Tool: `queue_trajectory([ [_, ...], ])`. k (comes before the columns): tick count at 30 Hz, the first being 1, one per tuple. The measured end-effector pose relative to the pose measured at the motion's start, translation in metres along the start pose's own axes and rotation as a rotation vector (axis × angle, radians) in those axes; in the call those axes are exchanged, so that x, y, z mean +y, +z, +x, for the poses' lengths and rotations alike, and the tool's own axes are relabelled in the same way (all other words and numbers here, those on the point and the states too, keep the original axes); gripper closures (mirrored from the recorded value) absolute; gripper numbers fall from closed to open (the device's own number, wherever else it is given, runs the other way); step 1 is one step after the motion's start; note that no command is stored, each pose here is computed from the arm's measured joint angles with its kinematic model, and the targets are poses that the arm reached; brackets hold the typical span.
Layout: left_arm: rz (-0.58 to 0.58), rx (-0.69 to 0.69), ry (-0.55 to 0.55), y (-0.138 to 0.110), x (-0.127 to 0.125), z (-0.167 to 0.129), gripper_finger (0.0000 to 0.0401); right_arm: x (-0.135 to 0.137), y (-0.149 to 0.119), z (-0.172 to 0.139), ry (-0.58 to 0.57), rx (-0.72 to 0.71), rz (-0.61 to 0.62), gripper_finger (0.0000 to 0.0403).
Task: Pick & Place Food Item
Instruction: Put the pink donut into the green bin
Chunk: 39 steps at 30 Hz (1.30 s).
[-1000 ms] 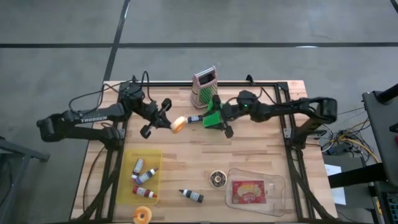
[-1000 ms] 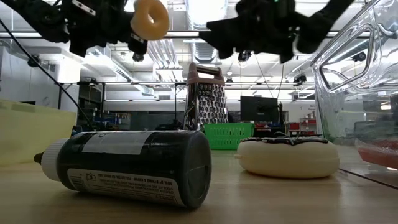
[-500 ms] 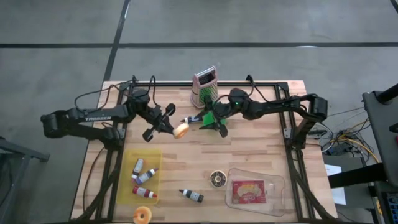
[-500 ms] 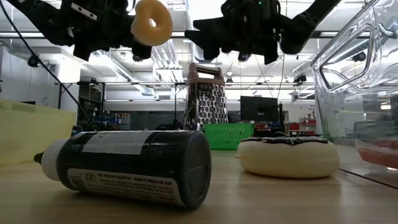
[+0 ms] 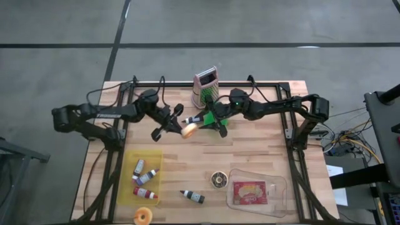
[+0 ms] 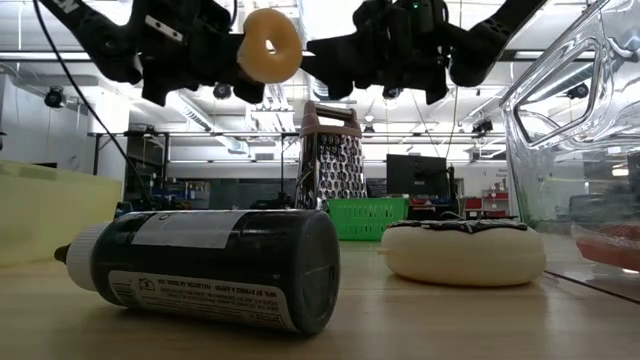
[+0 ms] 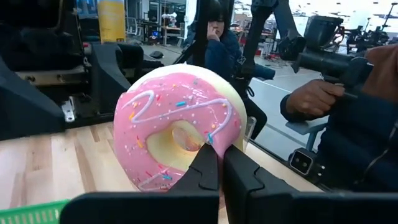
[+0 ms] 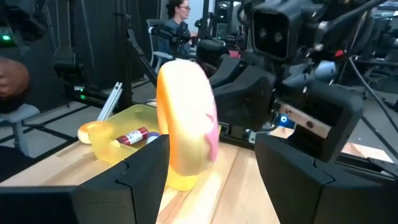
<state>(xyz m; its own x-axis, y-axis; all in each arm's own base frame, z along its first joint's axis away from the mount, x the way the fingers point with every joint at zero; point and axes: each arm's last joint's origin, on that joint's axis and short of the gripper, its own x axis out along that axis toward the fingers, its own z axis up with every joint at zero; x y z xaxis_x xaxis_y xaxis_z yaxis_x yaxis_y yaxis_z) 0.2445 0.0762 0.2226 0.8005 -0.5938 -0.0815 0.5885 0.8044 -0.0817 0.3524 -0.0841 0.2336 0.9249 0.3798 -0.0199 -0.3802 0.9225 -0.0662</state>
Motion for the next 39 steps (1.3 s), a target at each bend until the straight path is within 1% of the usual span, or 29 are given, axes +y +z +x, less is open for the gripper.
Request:
queue_trajectory([
  [9, -0.005, 0.003, 0.015, -0.001, 0.008, 0.006, 0.0401, 0.004, -0.003, 0.002, 0.016, 0.024, 0.014, 0.0172],
  [17, -0.002, 0.002, 0.025, -0.001, 0.01, 0.006, 0.0401, 0.01, -0.003, 0.006, 0.044, 0.028, 0.014, 0.0172],
  [23, 0.005, -0.002, 0.041, 0.0, 0.01, 0.006, 0.0401, 0.012, -0.003, 0.008, 0.022, 0.03, 0.002, 0.0172],
  [36, 0.006, -0.002, 0.054, 0.0, 0.011, 0.006, 0.0401, 0.016, 0.004, 0.015, 0.012, 0.016, -0.012, 0.0172],
  [39, 0.011, -0.004, 0.063, 0.001, 0.011, 0.006, 0.0401, 0.016, 0.004, 0.016, -0.024, 0.021, -0.014, 0.0172],
])
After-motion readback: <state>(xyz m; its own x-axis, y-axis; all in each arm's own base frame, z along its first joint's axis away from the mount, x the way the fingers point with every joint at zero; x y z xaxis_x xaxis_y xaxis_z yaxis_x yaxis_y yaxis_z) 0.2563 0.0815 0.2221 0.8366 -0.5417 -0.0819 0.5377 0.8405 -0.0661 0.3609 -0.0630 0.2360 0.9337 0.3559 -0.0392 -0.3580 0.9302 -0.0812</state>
